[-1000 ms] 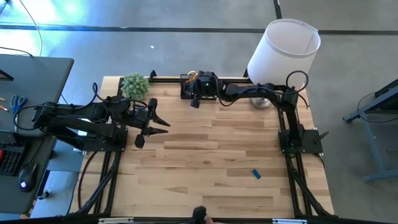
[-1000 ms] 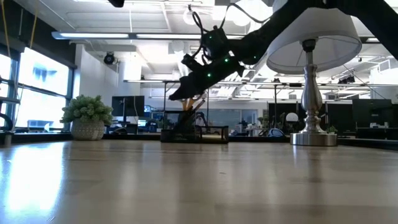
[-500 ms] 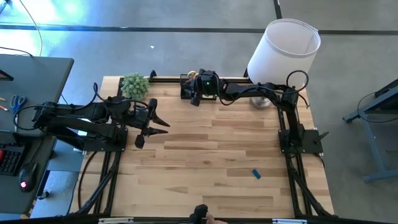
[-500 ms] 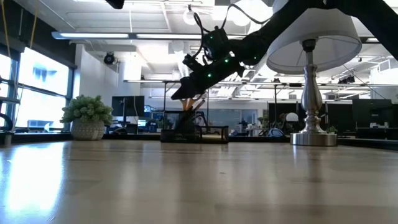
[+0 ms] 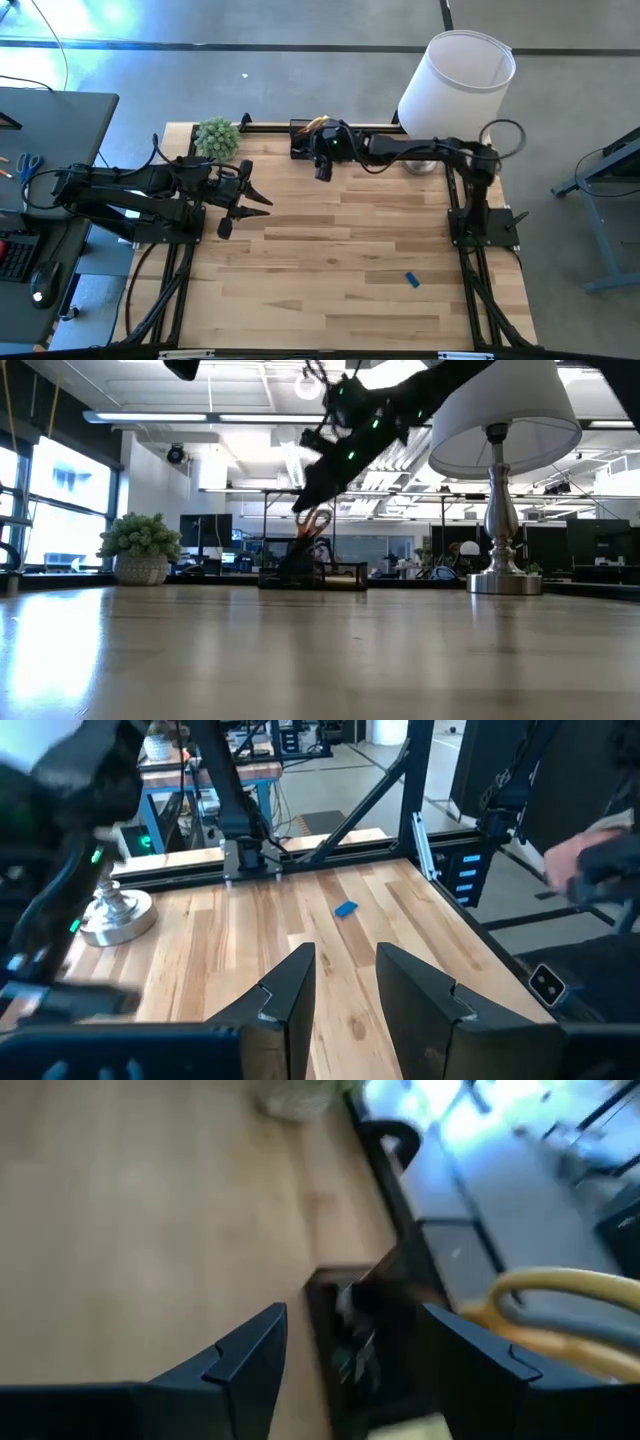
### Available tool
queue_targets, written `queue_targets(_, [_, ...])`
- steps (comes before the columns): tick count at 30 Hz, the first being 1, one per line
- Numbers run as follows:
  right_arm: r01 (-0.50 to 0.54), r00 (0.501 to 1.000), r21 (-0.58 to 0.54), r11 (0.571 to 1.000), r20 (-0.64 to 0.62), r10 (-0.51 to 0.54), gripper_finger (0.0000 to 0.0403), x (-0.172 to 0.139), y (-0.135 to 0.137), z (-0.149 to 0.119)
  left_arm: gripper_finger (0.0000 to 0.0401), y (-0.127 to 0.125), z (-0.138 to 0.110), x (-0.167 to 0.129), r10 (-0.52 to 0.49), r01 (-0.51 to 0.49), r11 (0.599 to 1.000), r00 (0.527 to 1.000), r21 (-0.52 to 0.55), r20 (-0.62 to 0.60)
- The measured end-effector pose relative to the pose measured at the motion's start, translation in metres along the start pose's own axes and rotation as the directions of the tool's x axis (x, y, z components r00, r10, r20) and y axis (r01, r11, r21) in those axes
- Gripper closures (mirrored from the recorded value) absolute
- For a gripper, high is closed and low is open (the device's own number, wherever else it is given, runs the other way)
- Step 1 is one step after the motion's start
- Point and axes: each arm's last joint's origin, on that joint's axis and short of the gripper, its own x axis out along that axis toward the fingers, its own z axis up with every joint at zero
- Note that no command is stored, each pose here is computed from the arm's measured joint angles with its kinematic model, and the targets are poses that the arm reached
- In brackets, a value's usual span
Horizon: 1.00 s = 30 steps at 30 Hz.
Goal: Pick and place office supplies into organizer
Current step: Put the eraser into the bottom left slot of the desk organizer
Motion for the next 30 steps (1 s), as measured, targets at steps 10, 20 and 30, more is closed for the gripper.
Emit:
queue_targets(10, [-0.089,0.993,0.062,0.994,-0.067,0.093,0.0210,-0.094,0.047,0.039,0.0304,0.001,-0.001,0.000,0.046,-0.046,0.999,0.999,-0.022,-0.009])
queue_targets(20, [-0.122,0.941,0.194,0.973,-0.289,0.175,0.0236,-0.167,0.109,0.031,0.0304,0.002,-0.001,0.000,0.052,-0.052,0.998,0.999,-0.035,-0.009])
queue_targets(30, [-0.024,0.834,0.369,0.929,-0.506,0.222,0.0254,-0.214,0.166,0.007,0.0304,0.001,-0.001,0.000,0.051,-0.052,0.998,0.999,-0.037,-0.009])
